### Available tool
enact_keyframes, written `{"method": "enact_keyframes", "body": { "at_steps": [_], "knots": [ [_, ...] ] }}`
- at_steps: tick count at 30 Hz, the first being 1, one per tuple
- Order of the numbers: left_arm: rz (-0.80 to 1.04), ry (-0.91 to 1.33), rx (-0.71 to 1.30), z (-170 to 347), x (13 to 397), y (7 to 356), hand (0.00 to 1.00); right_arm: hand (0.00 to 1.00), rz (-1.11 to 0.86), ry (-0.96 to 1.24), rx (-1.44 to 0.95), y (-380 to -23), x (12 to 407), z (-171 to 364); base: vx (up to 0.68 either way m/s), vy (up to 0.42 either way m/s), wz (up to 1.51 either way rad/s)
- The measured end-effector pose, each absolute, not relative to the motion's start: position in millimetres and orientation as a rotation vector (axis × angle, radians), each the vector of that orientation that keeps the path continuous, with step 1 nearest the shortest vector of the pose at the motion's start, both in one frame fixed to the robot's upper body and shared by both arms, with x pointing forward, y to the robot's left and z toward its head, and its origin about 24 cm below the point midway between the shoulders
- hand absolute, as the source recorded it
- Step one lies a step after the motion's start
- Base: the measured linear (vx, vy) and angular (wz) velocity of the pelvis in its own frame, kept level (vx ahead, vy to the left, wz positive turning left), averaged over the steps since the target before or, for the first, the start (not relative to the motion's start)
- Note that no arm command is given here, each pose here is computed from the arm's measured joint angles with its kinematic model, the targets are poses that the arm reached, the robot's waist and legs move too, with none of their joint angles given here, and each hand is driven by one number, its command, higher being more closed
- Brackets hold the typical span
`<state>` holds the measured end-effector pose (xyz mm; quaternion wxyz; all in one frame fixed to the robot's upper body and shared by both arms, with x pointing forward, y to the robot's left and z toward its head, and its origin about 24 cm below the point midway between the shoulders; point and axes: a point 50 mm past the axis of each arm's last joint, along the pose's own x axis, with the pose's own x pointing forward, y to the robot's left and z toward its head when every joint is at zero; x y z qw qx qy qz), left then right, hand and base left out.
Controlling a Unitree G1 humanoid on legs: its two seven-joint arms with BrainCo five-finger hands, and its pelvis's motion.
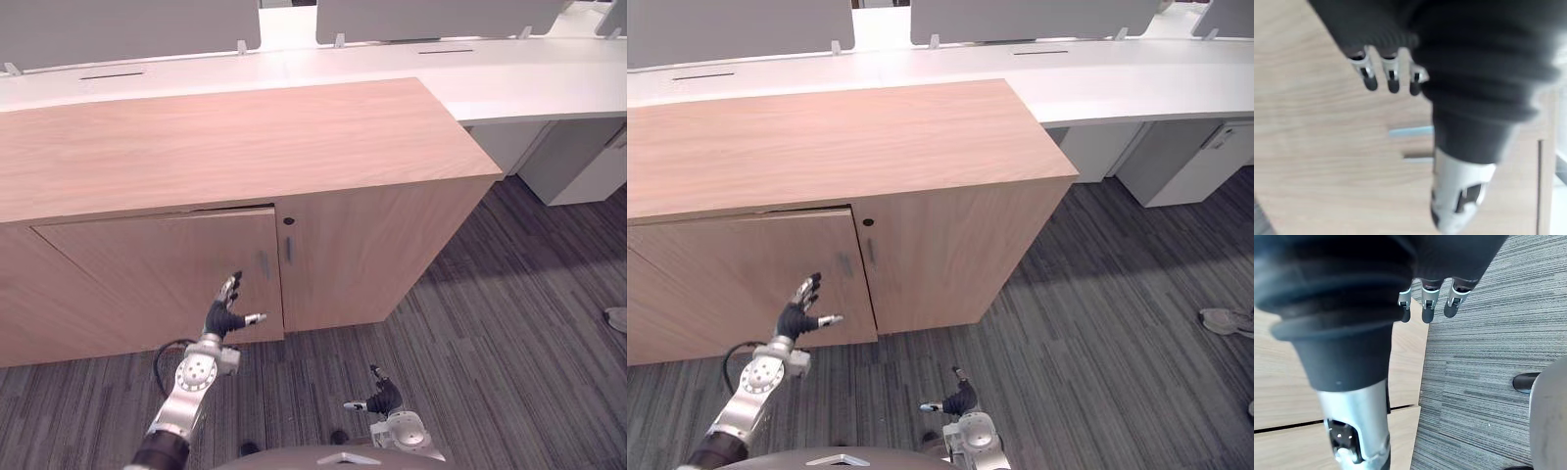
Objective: Walk over to the cabinet, pick up the folder, carry it to the office cabinet, place the folder inside the office cabinet, then close the office cabinet door
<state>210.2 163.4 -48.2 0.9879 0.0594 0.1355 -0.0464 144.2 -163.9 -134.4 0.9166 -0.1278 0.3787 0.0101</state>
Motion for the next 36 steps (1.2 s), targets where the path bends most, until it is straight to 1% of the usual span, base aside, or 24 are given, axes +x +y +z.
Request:
{"method": "enact_keyframes", "body": {
  "at_steps": [7, 13, 18, 20, 23, 30, 36],
  "knots": [
    [-0.032, 0.614, 0.160, -109, 155, 185, 0.00, 0.00, -0.025, 0.815, -0.220, -167, 141, -138, 0.00, -0.002, 0.01],
    [0.006, 0.828, 0.190, -138, 116, 195, 0.00, 0.00, -0.042, 0.834, -0.201, -168, 139, -141, -0.01, -0.005, -0.01],
    [0.050, 0.886, 0.178, -145, 104, 196, 0.00, 0.00, -0.046, 0.837, -0.202, -170, 144, -141, -0.04, 0.006, -0.01],
    [0.071, 0.888, 0.173, -144, 104, 200, 0.00, 0.00, -0.066, 0.847, -0.187, -173, 142, -141, -0.04, 0.029, -0.05],
    [0.114, 0.945, 0.161, -150, 92, 207, 0.00, 0.00, -0.084, 0.855, -0.182, -176, 143, -141, -0.04, 0.042, -0.23],
    [0.195, 0.996, 0.153, -153, 84, 217, 0.00, 0.00, -0.110, 0.889, -0.153, -176, 141, -145, -0.06, 0.027, -0.38],
    [0.217, 1.029, 0.133, -157, 80, 216, 0.00, 0.00, -0.118, 0.902, -0.144, -177, 137, -146, -0.03, -0.019, -0.54]
  ]
}}
